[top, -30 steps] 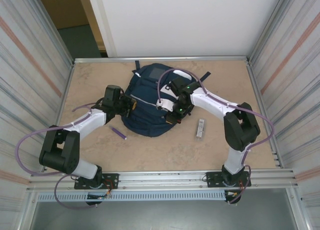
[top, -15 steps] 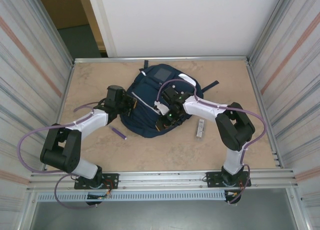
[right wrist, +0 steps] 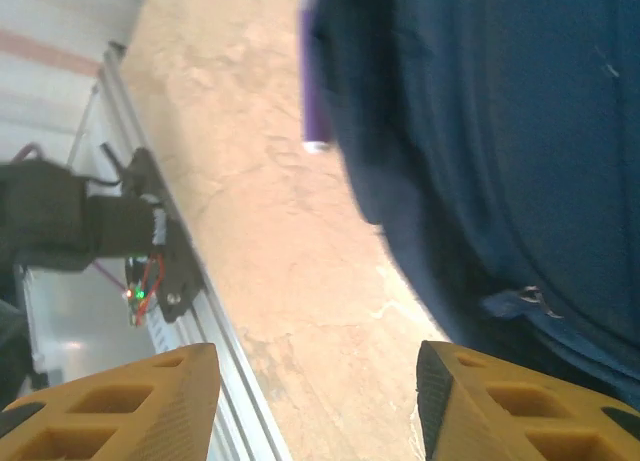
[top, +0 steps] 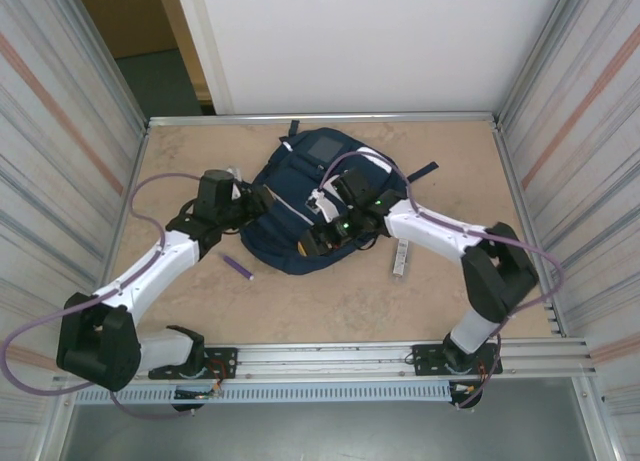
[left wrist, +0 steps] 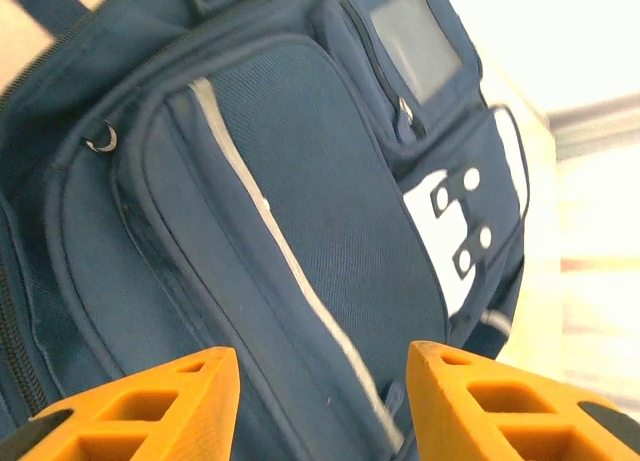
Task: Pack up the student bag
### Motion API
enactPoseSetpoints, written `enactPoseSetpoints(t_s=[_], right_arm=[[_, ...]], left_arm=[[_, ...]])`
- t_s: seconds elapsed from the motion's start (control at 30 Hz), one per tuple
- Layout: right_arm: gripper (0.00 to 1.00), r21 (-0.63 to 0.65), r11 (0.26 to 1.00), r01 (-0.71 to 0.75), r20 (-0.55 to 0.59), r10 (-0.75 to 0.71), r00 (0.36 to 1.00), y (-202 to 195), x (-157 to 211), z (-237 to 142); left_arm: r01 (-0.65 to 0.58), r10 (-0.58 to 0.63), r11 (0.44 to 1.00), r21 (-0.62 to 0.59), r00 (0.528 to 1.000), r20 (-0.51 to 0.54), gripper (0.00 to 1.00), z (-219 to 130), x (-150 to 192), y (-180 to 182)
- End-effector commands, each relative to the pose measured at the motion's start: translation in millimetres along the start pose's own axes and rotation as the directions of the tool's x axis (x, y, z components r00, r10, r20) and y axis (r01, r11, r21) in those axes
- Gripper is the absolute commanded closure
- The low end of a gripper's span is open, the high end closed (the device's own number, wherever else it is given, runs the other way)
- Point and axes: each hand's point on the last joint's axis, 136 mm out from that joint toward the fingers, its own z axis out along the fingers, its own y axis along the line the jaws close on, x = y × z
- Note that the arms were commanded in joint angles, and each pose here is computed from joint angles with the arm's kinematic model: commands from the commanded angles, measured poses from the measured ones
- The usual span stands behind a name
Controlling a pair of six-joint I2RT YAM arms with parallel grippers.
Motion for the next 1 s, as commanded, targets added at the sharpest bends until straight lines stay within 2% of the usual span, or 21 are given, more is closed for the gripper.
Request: enactPoseSetpoints(t_s=[0.0, 0.07, 0.17, 0.27, 0.43, 0.53, 0.67, 0.83, 0.9, 0.97], right_arm=[[0.45, 0.049, 0.932, 0.359, 0.091, -0.362, 0.928, 17.5, -4.6, -26.7], [0.46, 0.143, 0.861, 0.488, 0.100, -0.503, 0.858, 7.5, -6.0, -34.5], [0.47, 0.276, 0.685, 0.674, -0.019, -0.698, 0.716, -22.5, -0.7, -35.5], [0.46, 0.281, 0.548, 0.788, -0.147, -0.787, 0.600, -43.7, 3.4, -29.6], [0.46, 0.238, 0.420, 0.876, -0.303, -0.824, 0.478, -77.8, 4.7, -13.3], [0.46, 0.210, 0.380, 0.901, -0.327, -0.841, 0.431, -87.3, 2.4, -2.4], [0.47, 0.257, 0.295, 0.920, -0.366, -0.852, 0.375, -103.9, -10.4, 9.6], [0.52, 0.308, 0.219, 0.926, -0.402, -0.852, 0.335, -120.2, -20.8, 13.6], [0.65, 0.340, 0.187, 0.922, -0.420, -0.847, 0.327, -126.8, -23.9, 14.5], [0.77, 0.363, 0.199, 0.910, -0.379, -0.861, 0.339, -119.1, -28.5, 13.2]], left_arm=[[-0.192, 0.201, 0.979, 0.074, 0.969, -0.147, 0.53, -4.8, 36.6, -8.5], [-0.228, 0.245, 0.968, 0.108, 0.952, -0.186, 0.53, -3.7, 53.9, -12.9], [-0.244, 0.272, 0.959, 0.144, 0.933, -0.236, 0.53, -1.4, 73.6, -15.5], [-0.222, 0.261, 0.960, 0.171, 0.929, -0.263, 0.53, -1.5, 81.1, -17.0], [-0.248, 0.309, 0.940, 0.234, 0.908, -0.282, 0.54, -2.3, 92.4, -23.7], [-0.276, 0.342, 0.929, 0.248, 0.897, -0.280, 0.56, -1.7, 97.7, -26.3], [-0.289, 0.367, 0.919, 0.269, 0.877, -0.309, 0.57, 7.6, 109.1, -29.9], [-0.290, 0.357, 0.929, 0.228, 0.864, -0.356, 0.56, 21.1, 121.4, -22.5], [-0.291, 0.350, 0.934, 0.208, 0.861, -0.369, 0.55, 26.4, 125.7, -19.1], [-0.292, 0.351, 0.934, 0.205, 0.858, -0.376, 0.54, 30.5, 128.5, -20.3]])
